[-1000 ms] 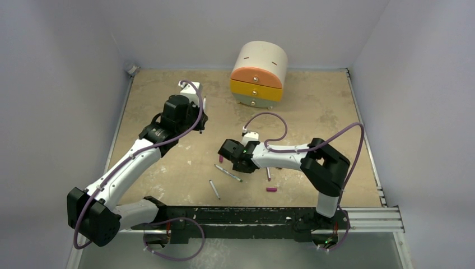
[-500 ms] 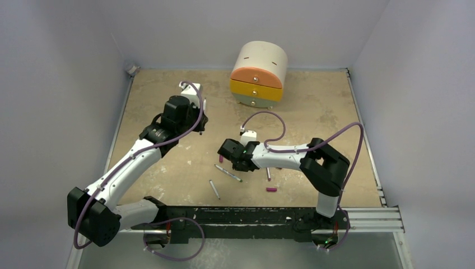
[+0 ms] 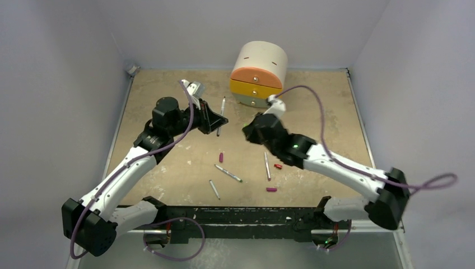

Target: Insert the pens into the pen caps

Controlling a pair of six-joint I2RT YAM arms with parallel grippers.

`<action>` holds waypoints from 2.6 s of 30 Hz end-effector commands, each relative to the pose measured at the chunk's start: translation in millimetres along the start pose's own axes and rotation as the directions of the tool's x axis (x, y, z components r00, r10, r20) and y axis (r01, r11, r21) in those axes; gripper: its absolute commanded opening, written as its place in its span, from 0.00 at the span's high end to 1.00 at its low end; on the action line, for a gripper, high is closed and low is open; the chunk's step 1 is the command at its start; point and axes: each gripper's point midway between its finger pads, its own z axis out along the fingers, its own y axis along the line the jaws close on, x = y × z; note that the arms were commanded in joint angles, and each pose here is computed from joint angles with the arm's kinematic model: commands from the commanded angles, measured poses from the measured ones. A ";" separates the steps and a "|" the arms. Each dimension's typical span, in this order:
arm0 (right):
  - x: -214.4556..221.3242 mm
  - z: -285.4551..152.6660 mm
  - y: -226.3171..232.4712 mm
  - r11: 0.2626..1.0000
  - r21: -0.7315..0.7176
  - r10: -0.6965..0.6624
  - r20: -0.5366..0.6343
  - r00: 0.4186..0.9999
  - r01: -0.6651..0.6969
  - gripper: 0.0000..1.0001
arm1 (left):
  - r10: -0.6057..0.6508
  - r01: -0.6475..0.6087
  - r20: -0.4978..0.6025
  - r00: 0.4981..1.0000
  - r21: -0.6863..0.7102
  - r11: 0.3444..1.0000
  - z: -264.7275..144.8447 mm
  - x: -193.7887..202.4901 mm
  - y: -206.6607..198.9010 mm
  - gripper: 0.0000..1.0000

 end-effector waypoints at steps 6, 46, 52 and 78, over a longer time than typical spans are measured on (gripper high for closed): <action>-156.9 -97.1 32.0 0.873 -0.484 0.183 0.424 0.887 0.051 1.00 | -0.098 0.022 0.104 0.990 0.567 0.824 -25.3 -22.0 -104.7 1.00; -177.8 -161.1 105.3 0.611 -0.752 0.232 0.468 0.853 0.247 1.00 | 0.016 -0.088 0.140 0.990 0.525 0.847 -18.9 -21.8 -115.8 1.00; -172.7 -155.4 105.0 0.615 -0.753 0.223 0.453 0.863 0.236 1.00 | 0.021 -0.099 0.152 0.988 0.525 0.845 -22.8 -25.9 -118.6 1.00; -152.6 -138.5 108.6 0.622 -0.754 0.207 0.420 0.884 0.213 1.00 | 0.033 -0.186 0.329 0.944 0.443 0.877 -35.2 -63.9 -119.2 1.00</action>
